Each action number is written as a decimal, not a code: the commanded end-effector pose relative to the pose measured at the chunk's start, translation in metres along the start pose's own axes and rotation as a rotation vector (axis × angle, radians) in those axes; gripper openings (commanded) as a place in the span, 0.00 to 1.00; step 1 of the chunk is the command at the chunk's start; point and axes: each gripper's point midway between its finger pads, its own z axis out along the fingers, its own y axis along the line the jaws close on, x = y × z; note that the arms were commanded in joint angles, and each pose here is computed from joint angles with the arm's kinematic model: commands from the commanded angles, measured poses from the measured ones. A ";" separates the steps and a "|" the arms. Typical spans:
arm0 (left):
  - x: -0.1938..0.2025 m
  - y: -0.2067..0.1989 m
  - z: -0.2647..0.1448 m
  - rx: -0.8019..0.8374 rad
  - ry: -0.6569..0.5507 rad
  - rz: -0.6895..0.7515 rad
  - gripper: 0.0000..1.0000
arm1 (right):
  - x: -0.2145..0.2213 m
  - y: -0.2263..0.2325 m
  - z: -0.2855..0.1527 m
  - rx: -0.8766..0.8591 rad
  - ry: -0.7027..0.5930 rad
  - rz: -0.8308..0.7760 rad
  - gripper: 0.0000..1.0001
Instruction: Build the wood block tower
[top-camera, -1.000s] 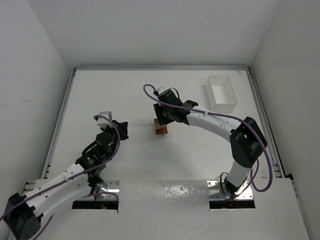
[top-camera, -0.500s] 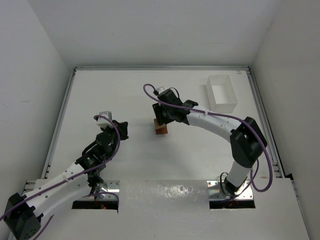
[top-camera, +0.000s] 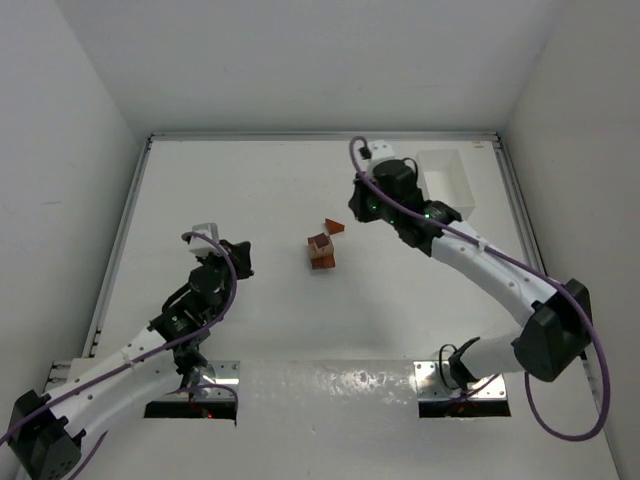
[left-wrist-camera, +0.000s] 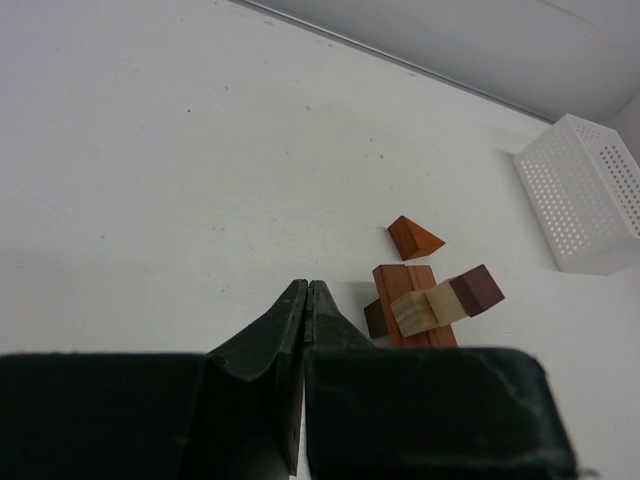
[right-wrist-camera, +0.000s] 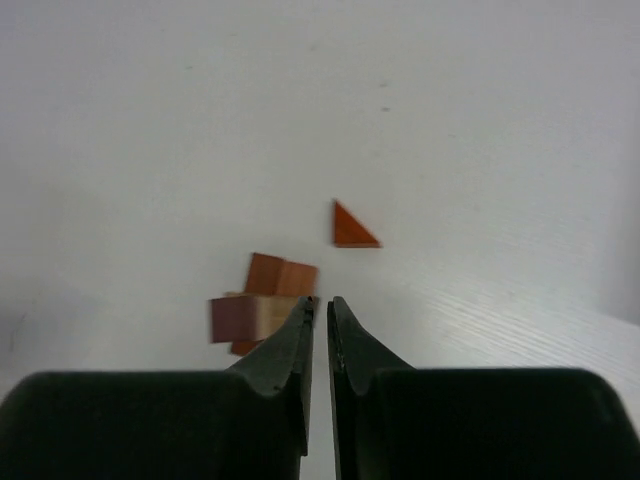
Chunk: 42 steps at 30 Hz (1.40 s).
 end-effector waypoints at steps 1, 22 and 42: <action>-0.009 0.001 0.002 -0.024 -0.035 0.004 0.00 | 0.020 -0.042 0.020 0.024 0.009 0.059 0.09; -0.021 -0.030 0.025 -0.033 0.014 -0.007 0.00 | 0.099 -0.057 0.138 -0.337 0.267 -0.240 0.66; -0.020 -0.029 0.027 -0.053 0.025 -0.002 0.00 | 0.111 -0.068 0.194 -0.286 0.324 -0.156 0.62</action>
